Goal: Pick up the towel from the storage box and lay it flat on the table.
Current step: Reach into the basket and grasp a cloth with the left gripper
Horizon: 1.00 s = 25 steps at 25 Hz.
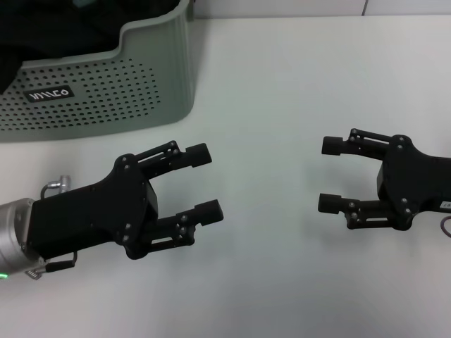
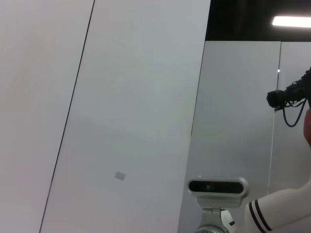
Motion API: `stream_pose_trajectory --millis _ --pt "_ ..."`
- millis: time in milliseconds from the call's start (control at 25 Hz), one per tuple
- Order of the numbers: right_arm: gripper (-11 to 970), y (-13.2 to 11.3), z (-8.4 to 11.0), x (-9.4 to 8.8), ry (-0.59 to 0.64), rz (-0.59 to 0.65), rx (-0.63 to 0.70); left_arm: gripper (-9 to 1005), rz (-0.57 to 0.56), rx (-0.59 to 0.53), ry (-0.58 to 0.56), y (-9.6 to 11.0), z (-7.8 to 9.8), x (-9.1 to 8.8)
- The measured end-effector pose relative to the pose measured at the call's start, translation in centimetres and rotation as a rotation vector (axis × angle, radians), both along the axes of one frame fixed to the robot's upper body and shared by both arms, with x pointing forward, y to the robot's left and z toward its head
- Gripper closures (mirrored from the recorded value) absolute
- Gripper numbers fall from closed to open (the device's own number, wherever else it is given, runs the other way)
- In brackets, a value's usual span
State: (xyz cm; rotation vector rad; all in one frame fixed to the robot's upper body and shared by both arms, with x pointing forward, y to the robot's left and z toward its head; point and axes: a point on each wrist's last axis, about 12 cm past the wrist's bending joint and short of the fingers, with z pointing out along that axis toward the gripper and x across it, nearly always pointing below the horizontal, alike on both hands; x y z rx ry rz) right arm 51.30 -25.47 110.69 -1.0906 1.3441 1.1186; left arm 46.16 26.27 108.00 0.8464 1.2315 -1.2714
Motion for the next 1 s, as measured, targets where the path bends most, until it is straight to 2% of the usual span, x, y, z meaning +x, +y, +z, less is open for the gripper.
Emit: stream_pose_trajectory --millis 600,800,1000 --pt "137 0.2 0.1 0.2 -0.005 0.004 -0.002 260 0.026 -0.006 -0.017 0.5 0.4 0.4" --pt "143 0.2 0.1 0.2 -0.004 0.003 -0.002 265 0.236 -0.103 -0.030 3.5 2.3 2.0" --pt "149 0.4 -0.4 0.1 0.013 -0.002 0.004 270 0.469 -0.163 -0.038 7.6 5.6 4.1"
